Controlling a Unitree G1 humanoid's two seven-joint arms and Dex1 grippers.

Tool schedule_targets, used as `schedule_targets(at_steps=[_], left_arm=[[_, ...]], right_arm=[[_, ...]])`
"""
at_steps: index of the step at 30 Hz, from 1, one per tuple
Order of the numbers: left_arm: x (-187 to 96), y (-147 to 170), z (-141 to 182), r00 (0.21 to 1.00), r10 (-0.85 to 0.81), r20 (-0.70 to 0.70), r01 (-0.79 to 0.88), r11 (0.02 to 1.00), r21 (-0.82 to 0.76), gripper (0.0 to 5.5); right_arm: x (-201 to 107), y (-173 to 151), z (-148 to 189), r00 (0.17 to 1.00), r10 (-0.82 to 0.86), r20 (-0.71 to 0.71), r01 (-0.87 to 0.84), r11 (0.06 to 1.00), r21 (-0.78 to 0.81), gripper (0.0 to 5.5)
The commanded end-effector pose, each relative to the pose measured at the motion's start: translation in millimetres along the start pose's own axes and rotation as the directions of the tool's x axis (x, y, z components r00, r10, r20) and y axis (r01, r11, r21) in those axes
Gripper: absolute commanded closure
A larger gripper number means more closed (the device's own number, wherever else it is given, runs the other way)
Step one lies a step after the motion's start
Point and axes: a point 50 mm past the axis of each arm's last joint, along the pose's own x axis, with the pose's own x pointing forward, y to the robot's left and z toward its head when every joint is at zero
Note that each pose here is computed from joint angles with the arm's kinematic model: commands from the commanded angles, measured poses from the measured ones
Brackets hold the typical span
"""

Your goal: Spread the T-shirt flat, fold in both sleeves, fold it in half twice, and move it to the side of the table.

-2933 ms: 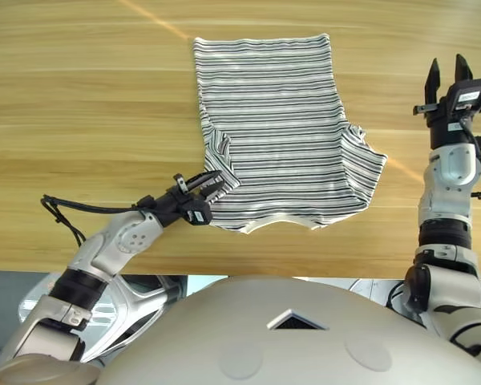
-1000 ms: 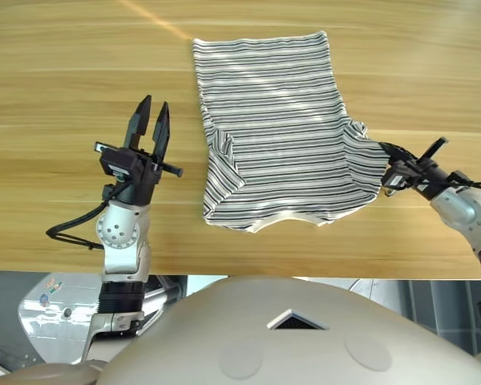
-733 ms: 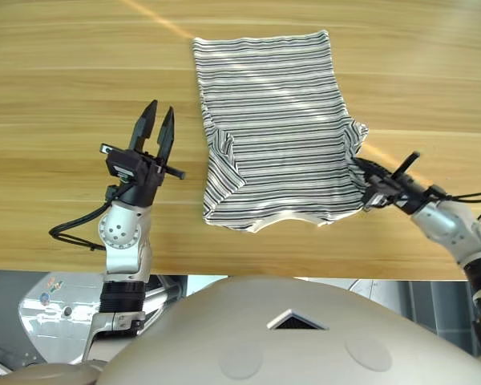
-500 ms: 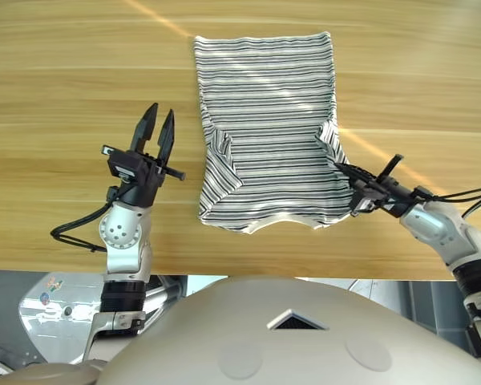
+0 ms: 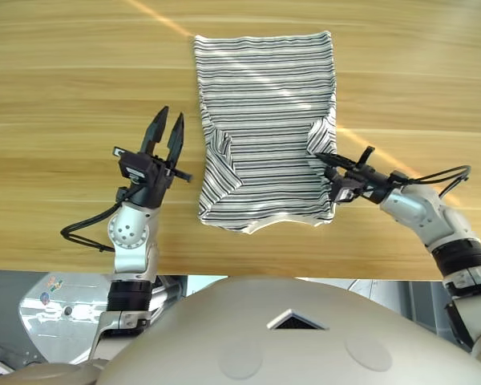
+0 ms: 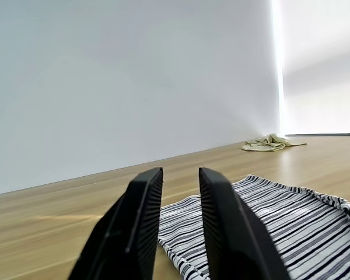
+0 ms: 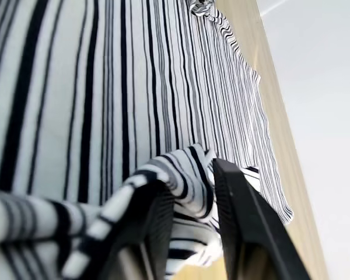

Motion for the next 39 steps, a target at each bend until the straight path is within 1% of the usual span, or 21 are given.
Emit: schedule_targets(at_steps=[1, 4, 6, 9, 11, 14, 16, 19, 21, 26, 31, 34, 39], left_arm=[[-8.4, -0.7, -7.9, 0.994, -0.090, -0.062, 0.093, 0.995, 0.044, 4.33], [-17.4, 0.2, -20.5, 0.957, -0.230, -0.175, 0.254, 0.959, 0.129, 4.33], [-19.5, -1.0, -32.9, 0.893, -0.350, -0.284, 0.409, 0.894, 0.185, 4.33], [-12.2, -0.4, -45.2, 0.812, -0.440, -0.383, 0.551, 0.794, 0.255, 4.33], [-2.3, -0.8, -50.3, 0.786, -0.464, -0.409, 0.593, 0.753, 0.286, 4.33], [6.3, -10.6, -56.5, 0.730, -0.530, -0.431, 0.670, 0.678, 0.302, 4.33], [7.3, -18.1, -60.6, 0.686, -0.575, -0.446, 0.719, 0.630, 0.294, 4.33], [5.0, -16.9, -65.1, 0.663, -0.582, -0.472, 0.740, 0.606, 0.292, 4.33], [-0.3, -12.8, -66.0, 0.654, -0.579, -0.487, 0.746, 0.601, 0.287, 4.33], [-18.8, -11.8, -67.5, 0.621, -0.584, -0.522, 0.767, 0.590, 0.252, 4.33], [-39.1, 1.9, -70.2, 0.573, -0.559, -0.599, 0.790, 0.571, 0.223, 4.33], [-40.5, 5.0, -71.8, 0.567, -0.547, -0.616, 0.791, 0.570, 0.222, 4.33], [-38.3, 0.3, -74.5, 0.563, -0.554, -0.614, 0.796, 0.563, 0.222, 4.33]], right_arm=[[-23.3, -4.5, -4.2, 0.999, 0.026, -0.046, -0.025, 0.999, 0.022, 3.66], [-41.7, -11.5, -5.3, 0.995, 0.042, -0.086, -0.040, 0.999, 0.035, 3.66], [-48.6, -21.6, -7.5, 0.994, 0.024, -0.111, -0.021, 0.999, 0.035, 3.66], [-51.1, -31.8, -8.9, 0.992, 0.006, -0.129, -0.003, 1.000, 0.025, 3.66], [-50.7, -32.4, -11.7, 0.989, 0.009, -0.147, -0.006, 1.000, 0.021, 3.66], [-44.1, -23.3, -9.9, 0.988, 0.054, -0.145, -0.050, 0.998, 0.035, 3.66], [-35.4, -0.1, -9.1, 0.984, 0.124, -0.130, -0.113, 0.990, 0.088, 3.66], [-26.7, 26.7, -13.9, 0.972, 0.179, -0.154, -0.155, 0.975, 0.157, 3.66], [-27.7, 35.9, -20.5, 0.962, 0.193, -0.193, -0.160, 0.972, 0.175, 3.66], [-32.7, 32.1, -25.4, 0.959, 0.182, -0.219, -0.148, 0.976, 0.161, 3.66], [-56.0, 35.5, -33.7, 0.933, 0.199, -0.299, -0.155, 0.974, 0.164, 3.66], [-61.9, 36.3, -31.7, 0.931, 0.207, -0.301, -0.165, 0.973, 0.158, 3.66], [-56.2, 26.5, -27.7, 0.943, 0.177, -0.281, -0.148, 0.982, 0.121, 3.66]])
